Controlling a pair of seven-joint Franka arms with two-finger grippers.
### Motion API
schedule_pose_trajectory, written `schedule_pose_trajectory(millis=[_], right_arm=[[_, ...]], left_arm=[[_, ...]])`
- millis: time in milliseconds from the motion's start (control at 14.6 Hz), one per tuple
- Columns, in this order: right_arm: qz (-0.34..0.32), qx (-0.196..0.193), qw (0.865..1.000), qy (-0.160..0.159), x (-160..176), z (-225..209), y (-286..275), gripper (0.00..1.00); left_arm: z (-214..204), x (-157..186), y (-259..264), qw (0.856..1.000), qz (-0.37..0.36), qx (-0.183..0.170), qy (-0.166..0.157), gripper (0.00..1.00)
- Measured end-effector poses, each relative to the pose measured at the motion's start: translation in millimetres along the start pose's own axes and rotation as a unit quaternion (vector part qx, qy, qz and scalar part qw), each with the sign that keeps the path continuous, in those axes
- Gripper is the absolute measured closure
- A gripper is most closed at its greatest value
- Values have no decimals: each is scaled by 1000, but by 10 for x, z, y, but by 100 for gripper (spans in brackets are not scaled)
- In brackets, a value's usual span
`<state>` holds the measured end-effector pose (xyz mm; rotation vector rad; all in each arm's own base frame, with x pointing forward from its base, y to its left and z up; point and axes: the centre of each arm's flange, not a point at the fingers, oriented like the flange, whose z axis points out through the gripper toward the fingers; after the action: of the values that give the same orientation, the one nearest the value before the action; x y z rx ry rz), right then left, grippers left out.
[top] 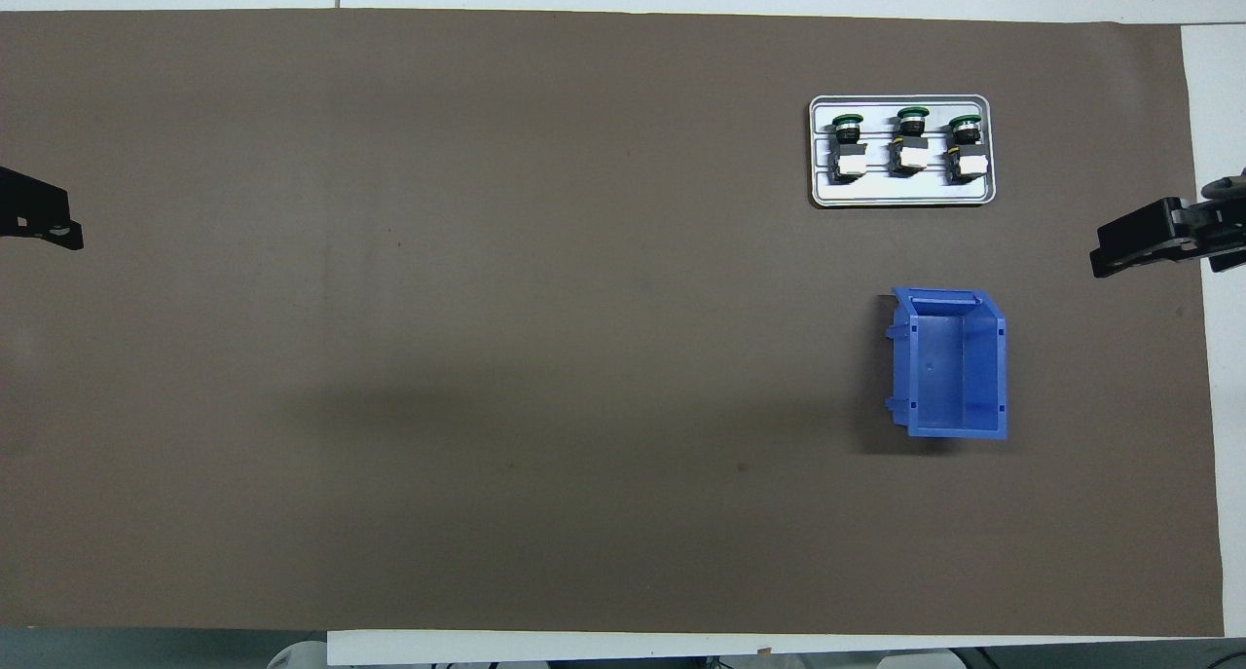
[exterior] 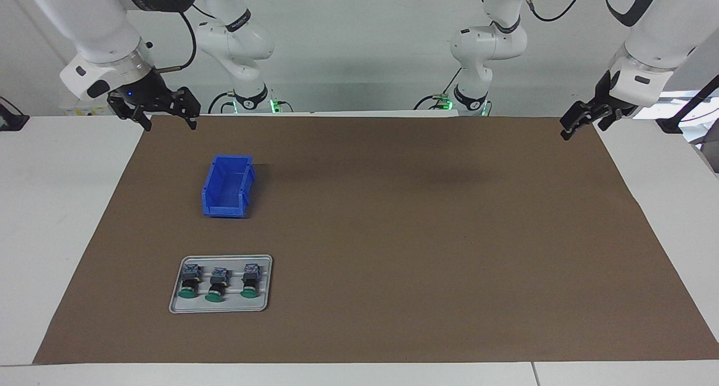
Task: Place and press button with both arms
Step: 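Reach the right gripper toward the green buttons on the metal tray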
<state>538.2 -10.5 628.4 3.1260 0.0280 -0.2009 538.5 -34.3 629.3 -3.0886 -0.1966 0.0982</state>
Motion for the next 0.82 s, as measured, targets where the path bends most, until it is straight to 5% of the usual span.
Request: schedule_pose_trajectory(millis=[547, 821], right_arm=[[-7, 0, 1000, 3, 12, 9, -66, 0], [-38, 0, 997, 71, 352, 183, -314, 0]], left_arm=[[2, -1, -2, 1000, 0, 0, 0, 0], [1, -1, -2, 1000, 0, 0, 0, 0]])
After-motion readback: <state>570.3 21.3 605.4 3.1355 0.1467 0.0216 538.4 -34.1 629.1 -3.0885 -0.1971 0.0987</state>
